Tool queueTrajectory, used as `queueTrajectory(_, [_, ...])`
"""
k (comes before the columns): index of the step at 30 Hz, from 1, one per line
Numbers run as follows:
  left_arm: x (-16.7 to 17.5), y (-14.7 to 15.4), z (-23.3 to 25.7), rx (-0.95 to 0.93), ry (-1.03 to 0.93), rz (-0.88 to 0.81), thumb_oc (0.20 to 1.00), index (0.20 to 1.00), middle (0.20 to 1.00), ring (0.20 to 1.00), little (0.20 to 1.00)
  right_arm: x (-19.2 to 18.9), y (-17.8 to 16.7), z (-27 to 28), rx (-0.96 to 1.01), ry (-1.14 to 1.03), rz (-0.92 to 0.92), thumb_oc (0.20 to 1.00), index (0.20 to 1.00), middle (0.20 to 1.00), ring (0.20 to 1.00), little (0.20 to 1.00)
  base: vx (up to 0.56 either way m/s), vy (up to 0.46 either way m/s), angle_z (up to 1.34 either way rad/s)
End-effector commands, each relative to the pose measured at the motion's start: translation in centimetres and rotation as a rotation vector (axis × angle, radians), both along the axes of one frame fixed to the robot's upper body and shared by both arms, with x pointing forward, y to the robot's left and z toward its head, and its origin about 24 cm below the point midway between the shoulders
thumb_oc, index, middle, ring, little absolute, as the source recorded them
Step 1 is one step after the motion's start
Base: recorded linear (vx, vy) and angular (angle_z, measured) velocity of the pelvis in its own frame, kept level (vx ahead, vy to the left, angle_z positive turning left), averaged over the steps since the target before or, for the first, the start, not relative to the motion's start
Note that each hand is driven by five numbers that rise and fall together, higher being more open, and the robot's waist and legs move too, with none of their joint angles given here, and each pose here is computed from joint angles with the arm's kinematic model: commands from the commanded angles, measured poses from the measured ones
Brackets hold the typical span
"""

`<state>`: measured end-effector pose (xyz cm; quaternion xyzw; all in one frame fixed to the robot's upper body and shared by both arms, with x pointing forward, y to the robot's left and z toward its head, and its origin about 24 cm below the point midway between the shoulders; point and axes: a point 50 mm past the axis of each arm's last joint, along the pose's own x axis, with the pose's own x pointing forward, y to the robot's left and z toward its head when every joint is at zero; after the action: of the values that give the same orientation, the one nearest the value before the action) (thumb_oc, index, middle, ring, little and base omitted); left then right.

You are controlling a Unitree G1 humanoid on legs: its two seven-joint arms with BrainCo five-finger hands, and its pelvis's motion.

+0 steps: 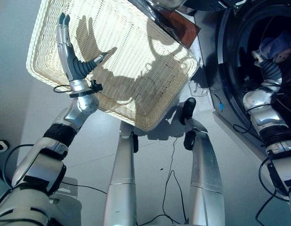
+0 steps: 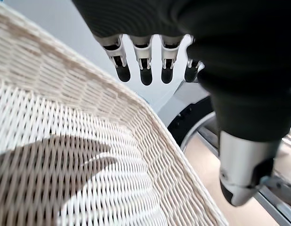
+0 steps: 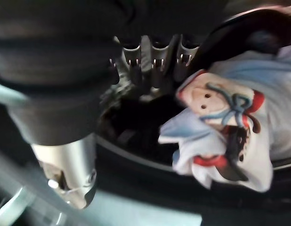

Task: Put the clothes into the washing machine.

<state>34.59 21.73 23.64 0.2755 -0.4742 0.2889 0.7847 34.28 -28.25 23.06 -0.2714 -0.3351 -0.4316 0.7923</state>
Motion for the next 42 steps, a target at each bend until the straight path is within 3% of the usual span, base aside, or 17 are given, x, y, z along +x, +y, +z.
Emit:
queueTrajectory(1, [-0.3,-0.6,1.1,-0.043,-0.072,-0.021,1.000,1.000,1.000,1.000,1.000,-0.5,0.6,0.6,-0.150,-0.013,-0.024,1.000,1.000,1.000,1.000,1.000,0.00,0.000,0.00])
queueTrajectory(9, [-0.2,-0.4,-0.2,-0.057,-0.022,-0.020,1.000,1.000,1.000,1.000,1.000,-0.7,1.8,-1.4,-0.291,0.049,-0.008,1.000,1.000,1.000,1.000,1.000,0.00,0.000,0.00])
queueTrajectory(15, [-0.1,0.3,-3.4,-0.126,0.127,-0.037,1.000,1.000,1.000,1.000,1.000,-1.3,3.3,-5.7,-0.336,0.182,0.084,1.000,1.000,1.000,1.000,1.000,-0.03,0.050,-0.02])
queueTrajectory(24, [-0.4,0.9,-14.7,-0.270,0.717,-0.144,1.000,1.000,1.000,1.000,1.000,-1.9,5.8,-15.5,-0.313,0.641,0.286,1.000,1.000,1.000,1.000,1.000,-0.05,0.047,-0.10])
queueTrajectory(27, [-2.9,1.2,-20.5,-0.314,0.928,-0.174,1.000,1.000,1.000,1.000,1.000,-3.6,5.5,-20.1,-0.253,0.819,0.334,1.000,1.000,1.000,1.000,1.000,0.02,0.001,0.02])
queueTrajectory(36, [-8.9,1.8,-28.0,-0.274,1.259,-0.169,1.000,1.000,1.000,1.000,1.000,-8.8,4.6,-27.4,-0.054,1.168,0.428,1.000,1.000,1.000,1.000,1.000,0.06,-0.026,0.07])
queueTrajectory(42, [-13.8,3.3,-32.2,-0.292,1.518,-0.126,1.000,1.000,1.000,1.000,1.000,-14.9,2.9,-33.3,0.298,1.511,0.417,1.000,1.000,1.000,1.000,1.000,0.22,-0.046,0.08])
